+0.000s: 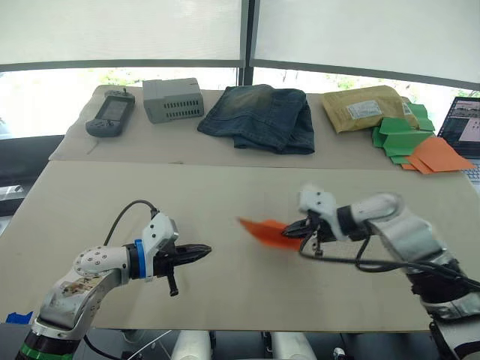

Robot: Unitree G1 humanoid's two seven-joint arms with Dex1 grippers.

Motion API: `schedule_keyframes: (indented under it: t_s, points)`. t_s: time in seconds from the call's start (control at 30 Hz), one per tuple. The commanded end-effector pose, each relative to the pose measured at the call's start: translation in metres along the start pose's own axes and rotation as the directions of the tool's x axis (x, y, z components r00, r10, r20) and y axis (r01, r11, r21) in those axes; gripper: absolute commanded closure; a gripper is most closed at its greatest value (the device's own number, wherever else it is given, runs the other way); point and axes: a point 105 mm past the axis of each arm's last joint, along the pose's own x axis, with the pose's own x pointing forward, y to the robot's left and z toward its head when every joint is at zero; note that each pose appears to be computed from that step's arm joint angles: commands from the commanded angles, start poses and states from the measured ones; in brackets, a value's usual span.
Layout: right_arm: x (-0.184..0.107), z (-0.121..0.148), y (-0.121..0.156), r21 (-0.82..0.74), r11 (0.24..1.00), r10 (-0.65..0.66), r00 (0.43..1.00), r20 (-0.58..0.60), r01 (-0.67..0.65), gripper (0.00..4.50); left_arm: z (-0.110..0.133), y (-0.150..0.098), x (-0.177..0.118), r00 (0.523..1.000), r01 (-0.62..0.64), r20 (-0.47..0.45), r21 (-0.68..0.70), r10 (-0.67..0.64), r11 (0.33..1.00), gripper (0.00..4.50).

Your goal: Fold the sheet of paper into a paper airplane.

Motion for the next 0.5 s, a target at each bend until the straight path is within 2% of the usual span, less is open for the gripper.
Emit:
schedule_keyframes:
  t_s: [0.03, 0.13, 0.27, 0.33, 0.5]
  points:
    - [-0.06, -0.036, -0.051, 0.245, 0.922, -0.298, 0.954, -0.048, 0.3, 4.48, 0.023, 0.004, 0.008, 0.996, 0.021, 0.085, 0.02, -0.023, 1.0, 4.5]
    - [-0.103, -0.073, -0.085, 0.385, 0.769, -0.502, 0.855, -0.133, 0.511, 4.48, 0.039, 0.01, 0.016, 0.991, 0.012, 0.136, 0.046, -0.018, 0.999, 4.5]
    - [-0.135, -0.102, -0.113, 0.451, 0.62, -0.629, 0.75, -0.201, 0.642, 4.48, 0.049, 0.013, 0.026, 0.988, 0.019, 0.152, 0.05, -0.027, 0.999, 4.5]
    - [-0.145, -0.112, -0.124, 0.44, 0.576, -0.665, 0.708, -0.237, 0.689, 4.48, 0.049, 0.016, 0.029, 0.989, 0.017, 0.143, 0.043, -0.023, 0.999, 4.5]
    - [-0.148, -0.125, -0.14, 0.431, 0.528, -0.695, 0.664, -0.277, 0.732, 4.48, 0.049, 0.015, 0.034, 0.991, 0.016, 0.134, 0.037, -0.021, 0.999, 4.5]
